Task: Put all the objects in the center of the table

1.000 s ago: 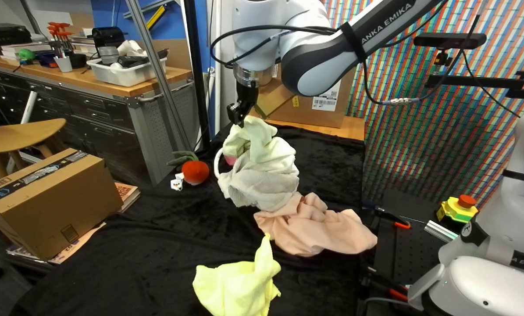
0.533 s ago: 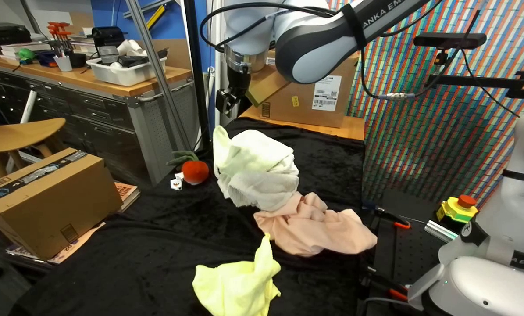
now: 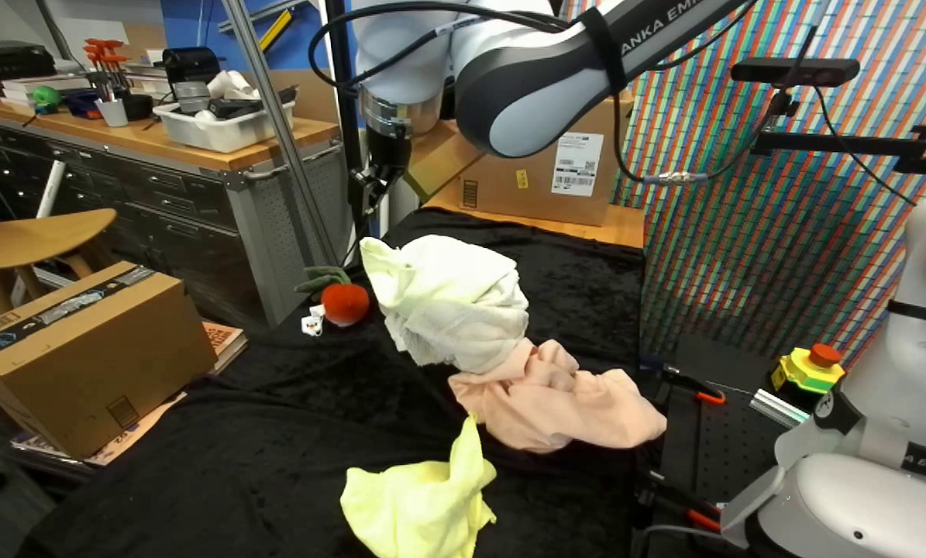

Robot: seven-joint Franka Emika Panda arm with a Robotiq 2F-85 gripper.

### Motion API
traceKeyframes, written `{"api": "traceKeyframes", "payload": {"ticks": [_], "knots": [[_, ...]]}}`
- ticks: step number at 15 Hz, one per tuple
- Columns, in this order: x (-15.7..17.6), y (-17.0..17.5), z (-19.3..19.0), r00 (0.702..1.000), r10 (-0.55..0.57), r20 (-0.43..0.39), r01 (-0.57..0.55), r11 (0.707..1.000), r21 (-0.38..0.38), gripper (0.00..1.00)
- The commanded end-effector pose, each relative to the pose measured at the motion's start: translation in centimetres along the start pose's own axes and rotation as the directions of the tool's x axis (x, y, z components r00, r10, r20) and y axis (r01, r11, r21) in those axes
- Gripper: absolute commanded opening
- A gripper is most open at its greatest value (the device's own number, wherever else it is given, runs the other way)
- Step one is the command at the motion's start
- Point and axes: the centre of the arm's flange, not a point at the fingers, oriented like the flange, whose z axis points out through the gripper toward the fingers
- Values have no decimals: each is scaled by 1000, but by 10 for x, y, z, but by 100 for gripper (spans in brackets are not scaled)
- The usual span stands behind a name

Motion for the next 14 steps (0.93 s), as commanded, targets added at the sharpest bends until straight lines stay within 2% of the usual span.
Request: {"api": "traceKeyframes", "payload": {"ticks": [1, 7, 14], "knots": [[25, -32, 1, 999, -51, -6, 51, 999, 6, 100], [36, -77, 22, 995, -100, 18, 99, 994, 52, 100], [33, -105, 75, 986, -120, 113, 107, 988, 109, 100]]}}
